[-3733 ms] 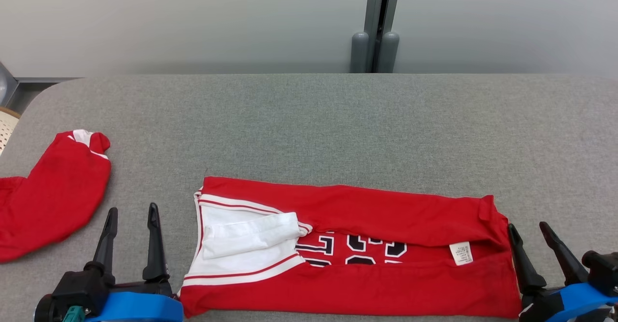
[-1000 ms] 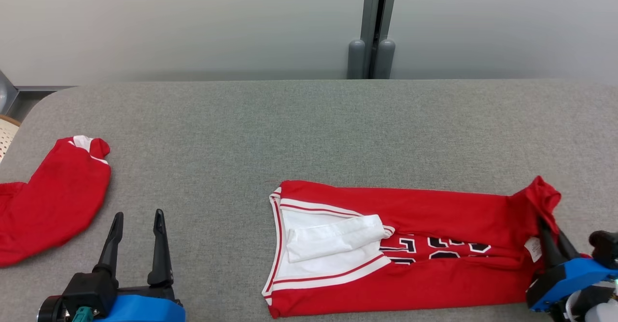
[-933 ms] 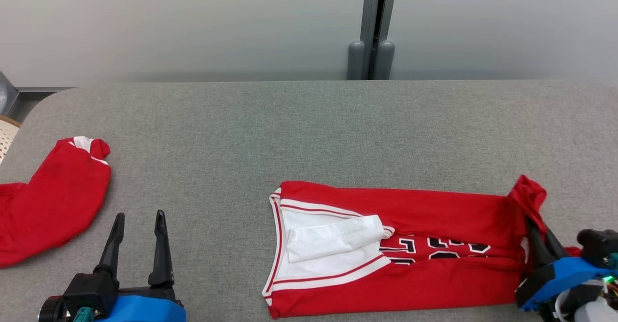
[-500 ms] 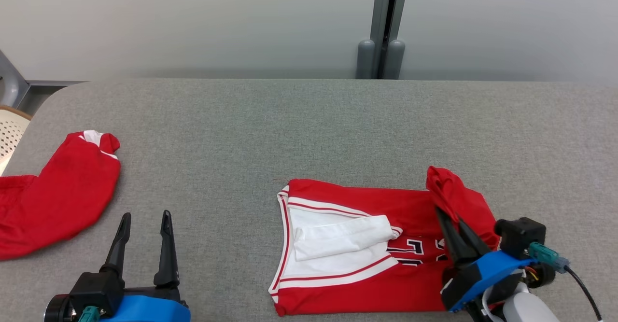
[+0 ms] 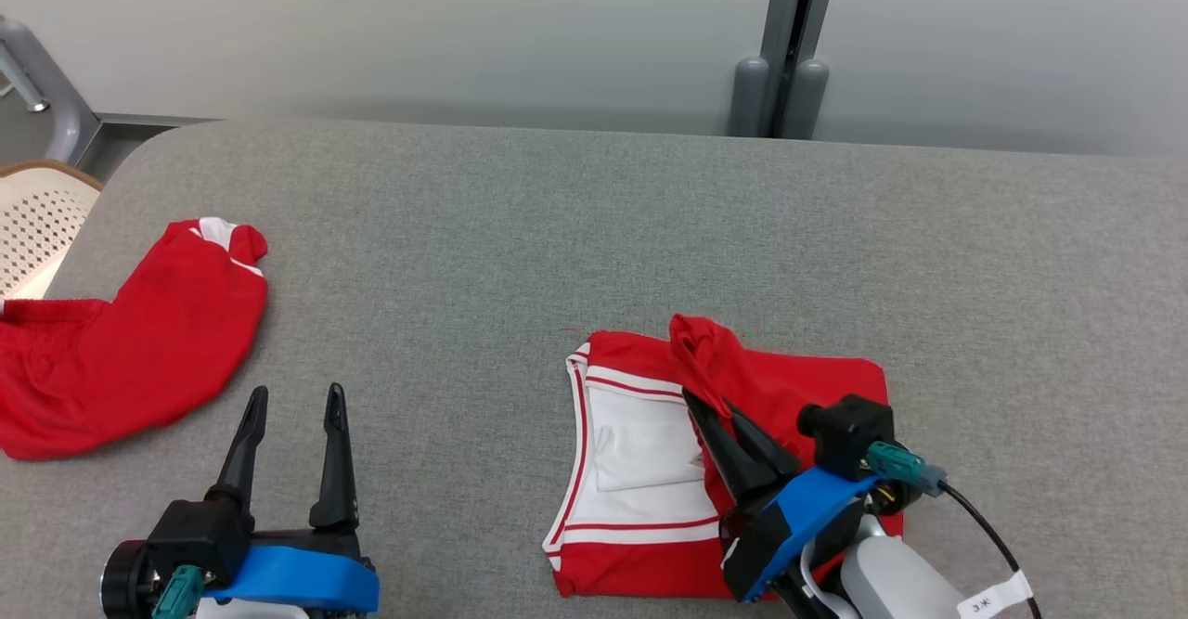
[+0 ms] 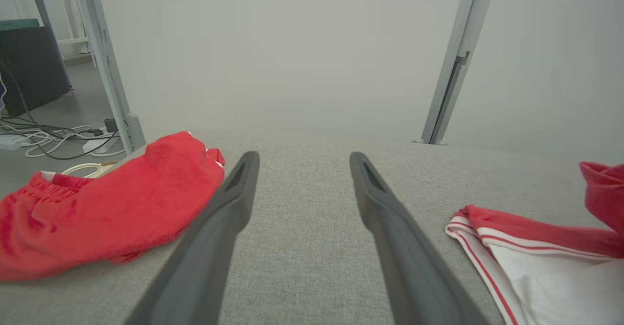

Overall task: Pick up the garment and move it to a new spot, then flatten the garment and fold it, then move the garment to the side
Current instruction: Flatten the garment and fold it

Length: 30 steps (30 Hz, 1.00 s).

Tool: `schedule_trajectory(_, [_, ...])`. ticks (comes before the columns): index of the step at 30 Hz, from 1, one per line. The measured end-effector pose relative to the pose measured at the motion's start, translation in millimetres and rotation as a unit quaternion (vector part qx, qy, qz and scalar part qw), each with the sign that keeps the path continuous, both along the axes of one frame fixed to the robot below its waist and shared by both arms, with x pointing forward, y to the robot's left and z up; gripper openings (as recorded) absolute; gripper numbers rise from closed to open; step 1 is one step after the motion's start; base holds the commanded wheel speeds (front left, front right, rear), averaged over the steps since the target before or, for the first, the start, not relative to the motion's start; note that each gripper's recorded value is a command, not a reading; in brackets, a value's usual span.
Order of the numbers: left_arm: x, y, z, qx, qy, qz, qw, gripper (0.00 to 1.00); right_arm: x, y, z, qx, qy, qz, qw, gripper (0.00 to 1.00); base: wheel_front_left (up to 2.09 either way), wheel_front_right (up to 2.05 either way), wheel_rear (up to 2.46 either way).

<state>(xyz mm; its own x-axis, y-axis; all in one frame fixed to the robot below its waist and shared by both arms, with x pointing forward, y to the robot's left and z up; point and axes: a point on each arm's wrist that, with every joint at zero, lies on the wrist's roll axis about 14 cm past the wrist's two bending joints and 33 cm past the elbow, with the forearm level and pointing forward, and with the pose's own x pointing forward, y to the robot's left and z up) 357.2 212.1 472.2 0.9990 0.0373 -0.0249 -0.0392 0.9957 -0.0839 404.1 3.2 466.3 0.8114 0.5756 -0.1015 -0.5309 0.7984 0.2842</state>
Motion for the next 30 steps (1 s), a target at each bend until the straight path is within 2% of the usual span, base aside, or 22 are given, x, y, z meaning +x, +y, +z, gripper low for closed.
schedule_trajectory(7, [2.9,3.6,-1.8,-0.002,0.003,0.006,1.000,1.00,-0.1,31.0,-6.3,-0.001,0.005,0.045,0.999,0.00,0.00,0.00,0.00])
schedule_trajectory(19, [6.1,4.0,-6.2,-0.006,0.010,0.008,1.000,1.00,-0.2,52.0,-17.8,0.018,0.028,0.071,0.997,0.00,0.00,0.00,0.00])
schedule_trajectory(21, [7.1,3.0,-6.1,-0.006,0.010,0.007,1.000,1.00,-3.3,53.1,-22.2,0.017,0.036,0.075,0.996,0.76,0.00,0.00,0.00])
schedule_trajectory(22, [7.5,2.3,-5.9,-0.006,0.009,0.006,1.000,1.00,-3.9,53.6,-22.7,0.017,0.038,0.076,0.996,1.00,0.00,0.00,0.00])
schedule_trajectory(26, [9.8,0.4,-5.0,-0.009,0.007,0.003,1.000,1.00,3.0,49.0,-14.1,0.023,0.026,0.065,0.997,1.00,0.00,0.00,0.00])
schedule_trajectory(30, [12.1,-3.2,-3.0,-0.009,0.003,-0.003,1.000,1.00,19.0,28.3,-0.9,0.027,0.005,0.026,0.999,1.00,0.00,0.00,0.00])
